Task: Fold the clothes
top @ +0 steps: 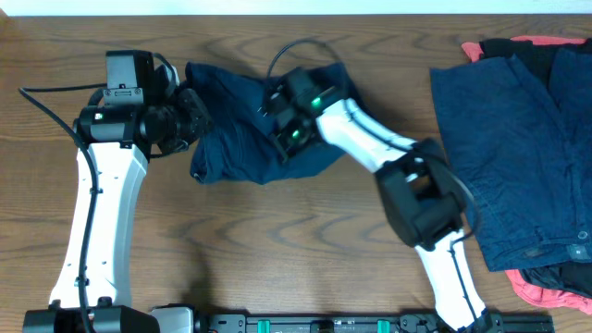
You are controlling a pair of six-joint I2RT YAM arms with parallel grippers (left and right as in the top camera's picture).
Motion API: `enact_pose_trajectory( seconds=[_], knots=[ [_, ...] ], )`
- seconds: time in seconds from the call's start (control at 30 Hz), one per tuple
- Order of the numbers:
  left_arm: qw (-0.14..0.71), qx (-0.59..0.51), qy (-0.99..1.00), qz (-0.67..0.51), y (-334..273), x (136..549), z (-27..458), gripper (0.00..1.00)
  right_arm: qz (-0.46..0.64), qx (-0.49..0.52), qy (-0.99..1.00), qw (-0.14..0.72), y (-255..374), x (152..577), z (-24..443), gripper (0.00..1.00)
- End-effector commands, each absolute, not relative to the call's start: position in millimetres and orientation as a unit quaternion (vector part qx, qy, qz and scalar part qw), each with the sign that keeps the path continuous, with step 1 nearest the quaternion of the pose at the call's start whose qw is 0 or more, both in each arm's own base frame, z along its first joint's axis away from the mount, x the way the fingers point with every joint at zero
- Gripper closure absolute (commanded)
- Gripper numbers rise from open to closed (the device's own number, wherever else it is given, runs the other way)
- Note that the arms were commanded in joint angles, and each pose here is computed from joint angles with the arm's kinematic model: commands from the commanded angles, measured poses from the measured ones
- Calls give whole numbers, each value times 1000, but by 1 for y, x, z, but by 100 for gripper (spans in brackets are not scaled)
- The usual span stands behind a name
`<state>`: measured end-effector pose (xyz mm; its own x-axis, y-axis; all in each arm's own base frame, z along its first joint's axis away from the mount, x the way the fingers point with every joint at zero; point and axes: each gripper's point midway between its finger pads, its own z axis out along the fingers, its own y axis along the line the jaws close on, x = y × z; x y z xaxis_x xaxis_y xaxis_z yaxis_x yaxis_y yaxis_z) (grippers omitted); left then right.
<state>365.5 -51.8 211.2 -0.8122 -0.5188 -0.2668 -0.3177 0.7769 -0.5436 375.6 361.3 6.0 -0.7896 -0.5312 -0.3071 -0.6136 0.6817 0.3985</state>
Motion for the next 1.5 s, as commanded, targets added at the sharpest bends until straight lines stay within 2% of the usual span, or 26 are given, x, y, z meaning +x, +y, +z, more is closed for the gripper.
enact_pose_trajectory(
  seconds=[0.0,0.17,0.43,0.6,0.73,0.83,0.97,1.13,1.47],
  knots=[
    [232,-237,906,-263,-55,380,226,94,287,-327,899,46,399,339,-2,99],
    [233,-226,904,-277,-76,390,224,94,268,-350,894,85,431,328,-1,99],
    [245,-207,904,-283,-89,397,226,94,251,-326,906,97,428,335,4,99],
    [237,-214,909,-267,-85,395,219,94,258,-297,909,133,406,363,49,98],
    [236,-215,910,-266,-85,396,217,94,223,-248,926,176,362,395,91,97],
    [236,-216,910,-265,-84,396,216,94,194,-219,939,180,327,407,104,97],
    [240,-215,908,-266,-85,399,217,94,113,-170,967,155,262,418,93,97],
    [252,-210,904,-274,-91,407,220,94,75,-161,980,91,214,414,66,98],
    [247,-178,907,-293,-132,426,200,94,83,-169,982,32,210,407,16,99]
  ],
)
